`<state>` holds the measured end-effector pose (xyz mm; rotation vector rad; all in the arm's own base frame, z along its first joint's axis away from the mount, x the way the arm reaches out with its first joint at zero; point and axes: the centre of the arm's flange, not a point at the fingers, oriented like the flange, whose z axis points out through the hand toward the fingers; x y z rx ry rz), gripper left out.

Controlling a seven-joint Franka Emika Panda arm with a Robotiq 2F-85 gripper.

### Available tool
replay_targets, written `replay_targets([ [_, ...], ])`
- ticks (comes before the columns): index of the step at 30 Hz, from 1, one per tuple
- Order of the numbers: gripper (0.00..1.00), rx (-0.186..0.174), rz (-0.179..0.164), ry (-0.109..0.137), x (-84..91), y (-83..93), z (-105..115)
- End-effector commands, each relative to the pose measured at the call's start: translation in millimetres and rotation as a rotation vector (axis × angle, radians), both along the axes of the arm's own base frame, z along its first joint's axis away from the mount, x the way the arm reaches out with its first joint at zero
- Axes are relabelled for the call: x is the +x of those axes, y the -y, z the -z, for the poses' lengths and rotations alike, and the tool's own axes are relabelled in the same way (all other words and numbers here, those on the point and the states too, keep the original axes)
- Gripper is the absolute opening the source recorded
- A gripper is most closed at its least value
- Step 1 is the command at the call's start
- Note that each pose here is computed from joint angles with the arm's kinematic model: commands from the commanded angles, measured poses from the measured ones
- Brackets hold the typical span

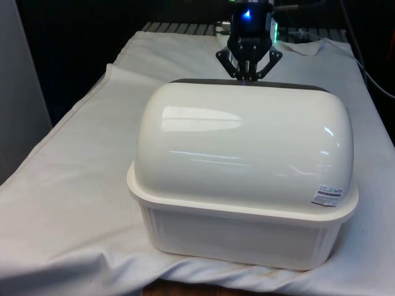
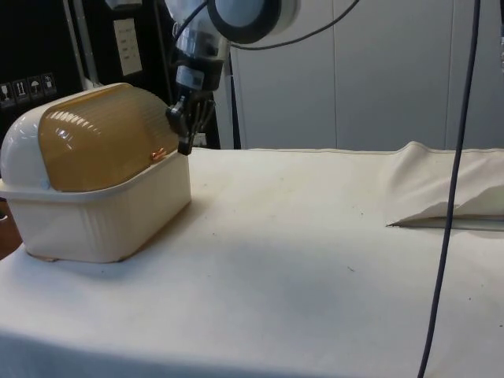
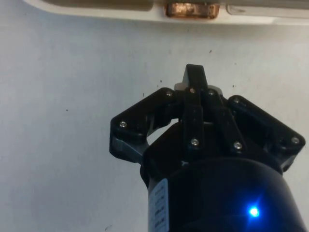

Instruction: Open the lid, then close it.

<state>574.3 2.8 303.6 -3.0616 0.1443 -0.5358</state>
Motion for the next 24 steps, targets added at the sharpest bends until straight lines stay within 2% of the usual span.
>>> replay_targets([
  [1,0.00,0.001,0.000,0.005,0.2,-0.5,1.1],
  [3,0.00,0.011,0.000,0.038,1.4,-5.6,1.4],
  [8,0.00,0.011,-0.003,0.072,2.4,-8.8,1.0],
  [9,0.00,0.011,-0.003,0.085,2.2,-9.2,1.4],
  [10,0.00,0.003,-0.008,0.072,1.9,-6.7,1.5],
  [11,0.00,0.012,-0.004,0.090,2.2,-9.7,1.6],
  [15,0.00,0.013,-0.009,0.110,2.6,-13.4,6.1],
  [16,0.00,0.013,-0.009,0.110,2.6,-13.4,6.1],
  [17,0.00,0.004,-0.011,0.094,2.2,-9.3,4.8],
  [18,0.00,0.014,-0.009,0.115,2.7,-14.4,9.3],
  [24,0.00,0.018,-0.010,0.133,5.1,-16.5,19.8],
])
